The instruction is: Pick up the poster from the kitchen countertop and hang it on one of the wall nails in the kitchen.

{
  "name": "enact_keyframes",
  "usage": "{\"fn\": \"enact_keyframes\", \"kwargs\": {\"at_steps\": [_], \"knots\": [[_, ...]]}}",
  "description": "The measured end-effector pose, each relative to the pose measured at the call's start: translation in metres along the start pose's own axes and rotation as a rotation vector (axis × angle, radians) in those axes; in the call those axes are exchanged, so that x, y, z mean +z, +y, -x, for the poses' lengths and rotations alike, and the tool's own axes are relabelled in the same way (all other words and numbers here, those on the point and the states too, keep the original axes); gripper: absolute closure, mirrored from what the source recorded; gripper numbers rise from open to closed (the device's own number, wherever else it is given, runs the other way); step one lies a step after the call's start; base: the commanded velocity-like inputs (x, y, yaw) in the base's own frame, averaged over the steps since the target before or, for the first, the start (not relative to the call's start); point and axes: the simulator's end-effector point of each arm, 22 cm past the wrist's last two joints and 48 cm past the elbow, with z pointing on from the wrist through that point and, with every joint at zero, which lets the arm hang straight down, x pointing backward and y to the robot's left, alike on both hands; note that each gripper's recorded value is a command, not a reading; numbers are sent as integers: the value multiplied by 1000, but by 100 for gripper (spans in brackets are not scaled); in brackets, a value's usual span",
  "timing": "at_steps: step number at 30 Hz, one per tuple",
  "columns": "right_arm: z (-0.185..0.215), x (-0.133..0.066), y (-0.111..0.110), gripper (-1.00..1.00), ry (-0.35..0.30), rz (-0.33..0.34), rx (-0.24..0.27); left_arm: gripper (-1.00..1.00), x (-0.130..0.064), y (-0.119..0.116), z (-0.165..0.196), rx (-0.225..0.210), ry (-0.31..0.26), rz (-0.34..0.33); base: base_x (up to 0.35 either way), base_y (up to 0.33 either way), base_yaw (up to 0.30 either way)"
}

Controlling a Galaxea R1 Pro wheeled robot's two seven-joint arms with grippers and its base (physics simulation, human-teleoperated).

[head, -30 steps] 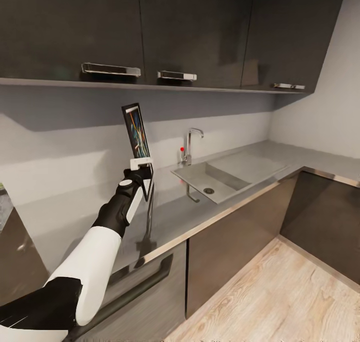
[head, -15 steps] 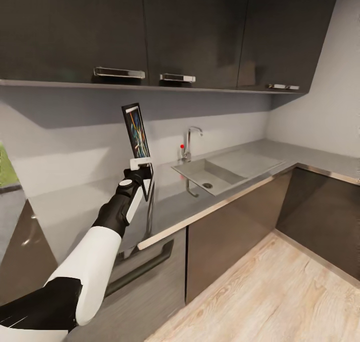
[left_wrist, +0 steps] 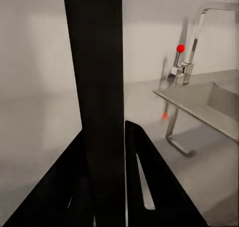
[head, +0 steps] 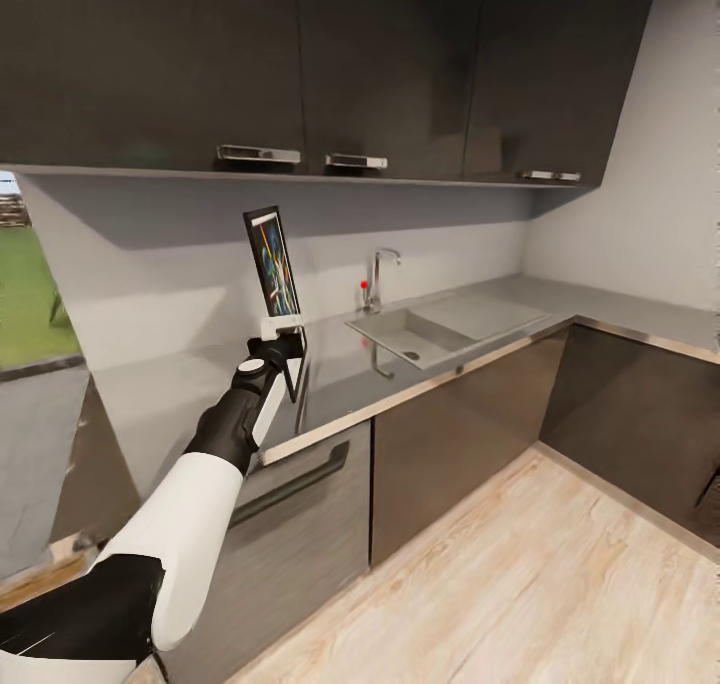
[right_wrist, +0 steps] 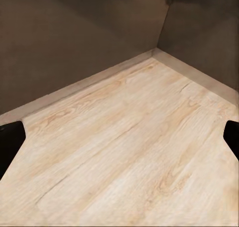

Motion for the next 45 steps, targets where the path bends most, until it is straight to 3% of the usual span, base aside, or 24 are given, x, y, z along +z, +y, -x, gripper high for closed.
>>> {"fn": "enact_keyframes", "kwargs": {"at_steps": [45], "knots": [[0,0,-1,-100,0,0,-2,100,-1,-3,2,4,-4,-9,-327,0,0]]}}
